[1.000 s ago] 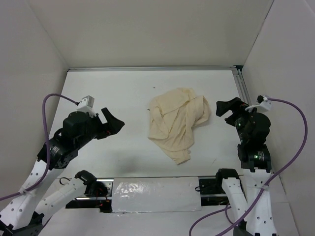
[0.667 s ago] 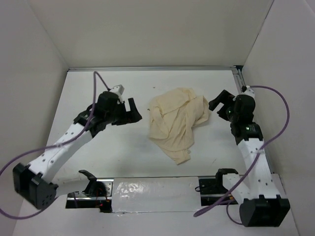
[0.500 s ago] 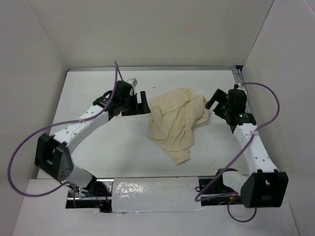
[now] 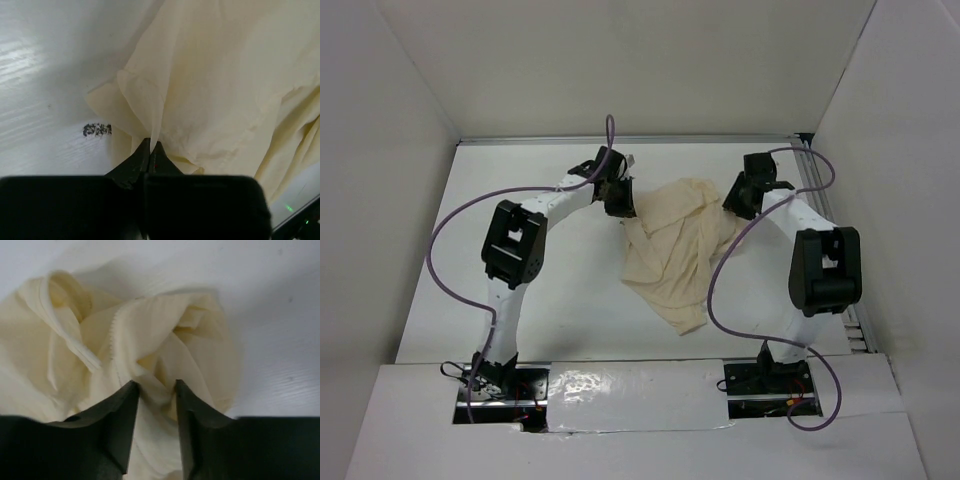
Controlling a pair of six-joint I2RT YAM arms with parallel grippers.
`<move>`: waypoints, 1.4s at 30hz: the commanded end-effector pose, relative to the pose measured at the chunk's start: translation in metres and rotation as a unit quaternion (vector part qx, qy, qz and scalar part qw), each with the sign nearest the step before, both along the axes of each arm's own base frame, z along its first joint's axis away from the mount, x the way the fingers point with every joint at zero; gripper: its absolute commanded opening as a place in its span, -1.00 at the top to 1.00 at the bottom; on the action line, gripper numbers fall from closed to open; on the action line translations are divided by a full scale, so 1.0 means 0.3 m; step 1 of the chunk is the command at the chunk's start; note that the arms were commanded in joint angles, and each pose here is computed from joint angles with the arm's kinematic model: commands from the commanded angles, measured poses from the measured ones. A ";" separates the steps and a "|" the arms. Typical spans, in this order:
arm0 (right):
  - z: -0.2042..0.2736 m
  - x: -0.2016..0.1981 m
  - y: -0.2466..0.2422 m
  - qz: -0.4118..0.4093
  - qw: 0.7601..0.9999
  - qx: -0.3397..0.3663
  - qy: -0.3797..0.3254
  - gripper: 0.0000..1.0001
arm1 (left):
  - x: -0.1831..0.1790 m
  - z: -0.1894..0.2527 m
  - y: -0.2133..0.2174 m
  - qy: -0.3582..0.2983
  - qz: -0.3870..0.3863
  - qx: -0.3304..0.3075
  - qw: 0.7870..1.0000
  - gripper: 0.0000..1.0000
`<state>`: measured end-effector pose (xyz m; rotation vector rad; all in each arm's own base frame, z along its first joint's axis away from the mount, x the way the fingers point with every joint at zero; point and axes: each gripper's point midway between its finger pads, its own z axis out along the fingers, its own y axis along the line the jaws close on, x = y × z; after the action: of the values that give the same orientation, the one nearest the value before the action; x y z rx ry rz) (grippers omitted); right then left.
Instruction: Zip up the jacket
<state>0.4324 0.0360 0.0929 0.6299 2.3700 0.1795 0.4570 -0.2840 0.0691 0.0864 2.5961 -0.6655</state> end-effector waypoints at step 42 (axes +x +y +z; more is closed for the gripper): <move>0.354 -0.211 0.108 0.052 0.996 -0.067 -0.018 -0.64 | -0.715 0.472 0.620 -0.010 0.325 -0.087 0.942 -0.99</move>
<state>0.3288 0.0562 0.1555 0.5423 2.4998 0.0094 0.2075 -0.0984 0.1923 -0.7681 2.4055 -0.6282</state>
